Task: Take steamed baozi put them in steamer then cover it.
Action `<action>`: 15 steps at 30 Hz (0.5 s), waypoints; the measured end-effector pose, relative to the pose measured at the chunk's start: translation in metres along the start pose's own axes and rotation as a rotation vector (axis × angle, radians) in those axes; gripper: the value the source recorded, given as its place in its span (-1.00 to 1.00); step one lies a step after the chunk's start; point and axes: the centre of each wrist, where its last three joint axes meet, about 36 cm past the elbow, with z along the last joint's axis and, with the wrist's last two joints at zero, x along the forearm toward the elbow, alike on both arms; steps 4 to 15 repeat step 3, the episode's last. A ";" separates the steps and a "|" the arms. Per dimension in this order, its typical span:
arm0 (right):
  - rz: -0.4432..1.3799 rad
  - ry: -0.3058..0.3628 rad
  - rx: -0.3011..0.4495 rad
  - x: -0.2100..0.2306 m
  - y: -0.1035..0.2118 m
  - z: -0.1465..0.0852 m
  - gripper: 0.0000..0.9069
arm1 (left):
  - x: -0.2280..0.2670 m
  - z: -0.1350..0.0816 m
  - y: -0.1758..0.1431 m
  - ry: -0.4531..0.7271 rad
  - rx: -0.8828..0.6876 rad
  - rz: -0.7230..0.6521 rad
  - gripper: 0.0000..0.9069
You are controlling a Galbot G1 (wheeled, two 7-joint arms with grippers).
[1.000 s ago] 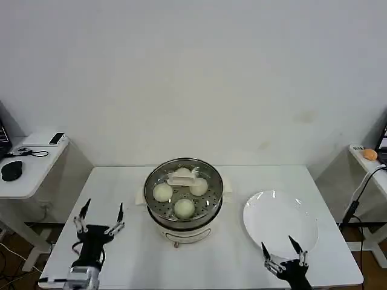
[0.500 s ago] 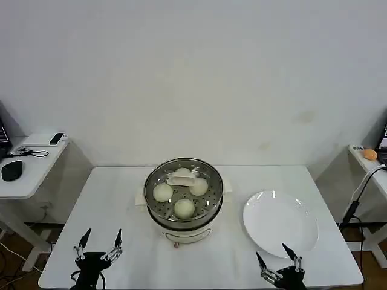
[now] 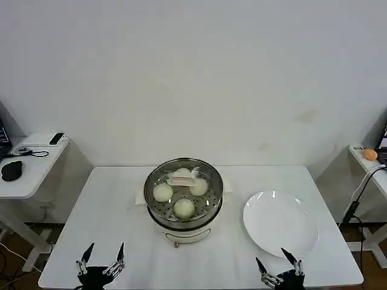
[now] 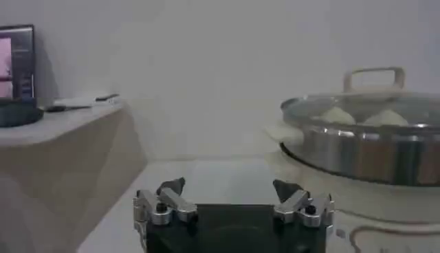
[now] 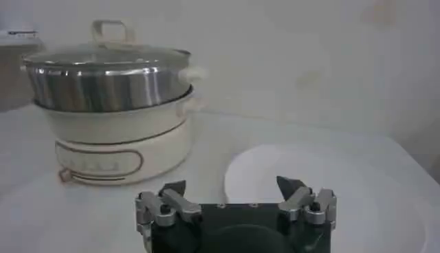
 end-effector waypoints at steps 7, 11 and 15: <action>-0.001 -0.003 -0.002 0.000 -0.001 -0.001 1.00 | 0.001 0.000 -0.001 0.006 0.001 0.002 1.00; -0.001 -0.003 -0.002 0.000 -0.001 -0.001 1.00 | 0.001 0.000 -0.001 0.006 0.001 0.002 1.00; -0.001 -0.003 -0.002 0.000 -0.001 -0.001 1.00 | 0.001 0.000 -0.001 0.006 0.001 0.002 1.00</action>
